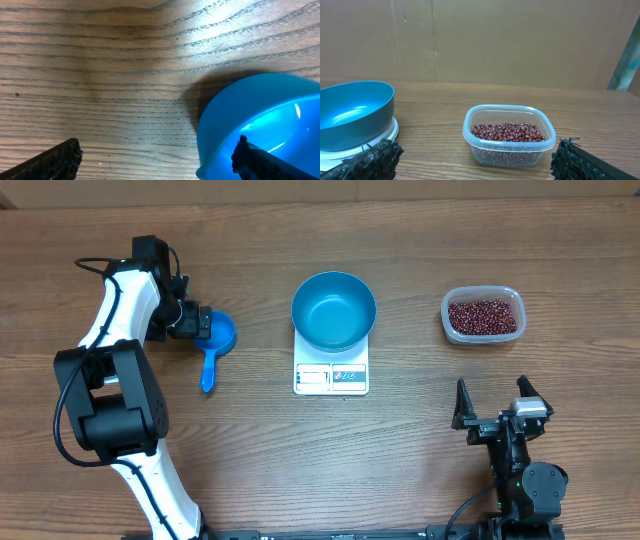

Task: Scoop item into bowl and weigh 150g on scale
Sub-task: 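Close the left gripper on the blue scoop handle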

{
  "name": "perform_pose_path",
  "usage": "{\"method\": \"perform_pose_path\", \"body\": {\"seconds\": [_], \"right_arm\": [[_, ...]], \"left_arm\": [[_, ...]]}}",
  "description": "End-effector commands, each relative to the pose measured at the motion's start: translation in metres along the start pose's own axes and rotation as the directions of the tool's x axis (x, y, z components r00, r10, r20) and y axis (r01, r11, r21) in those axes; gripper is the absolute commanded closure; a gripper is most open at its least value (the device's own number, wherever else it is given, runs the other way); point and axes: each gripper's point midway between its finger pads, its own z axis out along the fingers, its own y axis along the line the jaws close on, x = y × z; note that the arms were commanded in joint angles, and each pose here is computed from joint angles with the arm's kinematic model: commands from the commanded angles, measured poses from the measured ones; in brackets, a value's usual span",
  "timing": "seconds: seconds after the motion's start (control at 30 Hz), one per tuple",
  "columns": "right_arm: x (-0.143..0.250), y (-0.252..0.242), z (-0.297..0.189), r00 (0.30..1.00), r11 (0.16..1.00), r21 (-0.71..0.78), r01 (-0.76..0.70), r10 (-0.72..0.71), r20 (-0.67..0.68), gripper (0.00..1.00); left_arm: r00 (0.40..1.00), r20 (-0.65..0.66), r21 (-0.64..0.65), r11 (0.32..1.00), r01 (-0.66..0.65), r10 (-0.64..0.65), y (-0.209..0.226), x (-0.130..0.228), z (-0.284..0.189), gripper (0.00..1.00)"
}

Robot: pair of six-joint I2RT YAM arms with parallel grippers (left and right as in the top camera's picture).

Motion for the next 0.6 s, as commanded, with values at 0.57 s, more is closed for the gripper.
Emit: {"method": "perform_pose_path", "body": {"seconds": [0.57], "right_arm": [[0.0016,-0.0017,0.0,1.0,1.0,0.009,-0.003,0.003,0.005,0.0]], "left_arm": [[1.0,-0.006,0.007,1.0,-0.03,0.03,-0.0027,-0.002,0.0045,0.13]]}}
